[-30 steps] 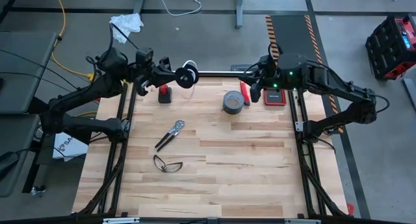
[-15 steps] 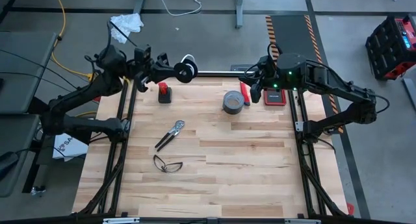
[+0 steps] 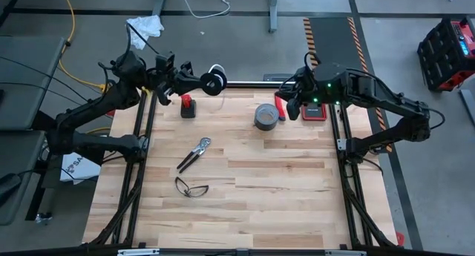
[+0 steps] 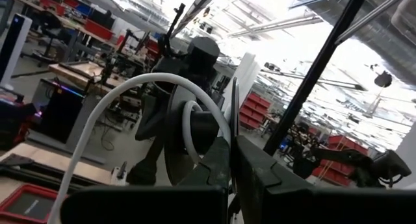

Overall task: Coil cords
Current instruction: Uncoil the white wire from the black spool

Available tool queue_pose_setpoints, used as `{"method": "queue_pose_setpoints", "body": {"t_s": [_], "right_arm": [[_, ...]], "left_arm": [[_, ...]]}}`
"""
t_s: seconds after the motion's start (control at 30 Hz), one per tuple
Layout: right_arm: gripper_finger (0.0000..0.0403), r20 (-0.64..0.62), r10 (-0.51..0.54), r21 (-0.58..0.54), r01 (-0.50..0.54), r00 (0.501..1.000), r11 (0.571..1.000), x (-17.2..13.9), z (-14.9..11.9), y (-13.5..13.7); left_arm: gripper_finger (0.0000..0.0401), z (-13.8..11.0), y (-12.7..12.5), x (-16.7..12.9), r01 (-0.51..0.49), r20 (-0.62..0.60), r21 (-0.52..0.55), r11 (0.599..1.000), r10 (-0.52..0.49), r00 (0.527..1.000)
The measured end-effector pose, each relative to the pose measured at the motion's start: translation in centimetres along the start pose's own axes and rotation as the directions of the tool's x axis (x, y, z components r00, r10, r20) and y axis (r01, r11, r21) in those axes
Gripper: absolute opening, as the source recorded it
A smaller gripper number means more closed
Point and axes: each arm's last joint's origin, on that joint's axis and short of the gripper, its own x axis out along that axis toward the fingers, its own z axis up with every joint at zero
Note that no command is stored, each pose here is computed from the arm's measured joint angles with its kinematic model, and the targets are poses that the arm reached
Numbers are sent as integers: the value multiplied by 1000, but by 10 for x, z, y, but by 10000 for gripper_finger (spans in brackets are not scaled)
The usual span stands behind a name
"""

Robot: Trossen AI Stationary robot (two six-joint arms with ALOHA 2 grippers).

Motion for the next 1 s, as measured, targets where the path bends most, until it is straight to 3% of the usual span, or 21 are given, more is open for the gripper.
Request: {"method": "queue_pose_setpoints", "body": {"t_s": [0.27, 0.67, 0.77, 0.87, 1.0], "right_arm": [[0, -91, 42, -8, -42, 995, 999, -5, -8, 0], [0, 28, 20, -51, -19, 999, 999, -6, 1, 3], [0, 100, 73, -93, -64, 992, 994, 2, 10, 7], [0, 183, 174, -135, -151, 968, 979, 14, 23, 9], [0, 262, 399, -221, -348, 879, 911, 33, 39, 17]], "left_arm": [[3, -1, -1, 0, 39, -32, -22, 999, -40, 999], [3, -5, 7, 6, -1, -32, -60, 998, -1, 1000], [3, -9, 14, 17, 25, -32, -126, 992, -29, 999], [3, -8, 8, 30, 165, 9, -159, 974, -165, 986], [3, -10, 1, 45, 291, 96, -190, 938, -277, 956]]}}
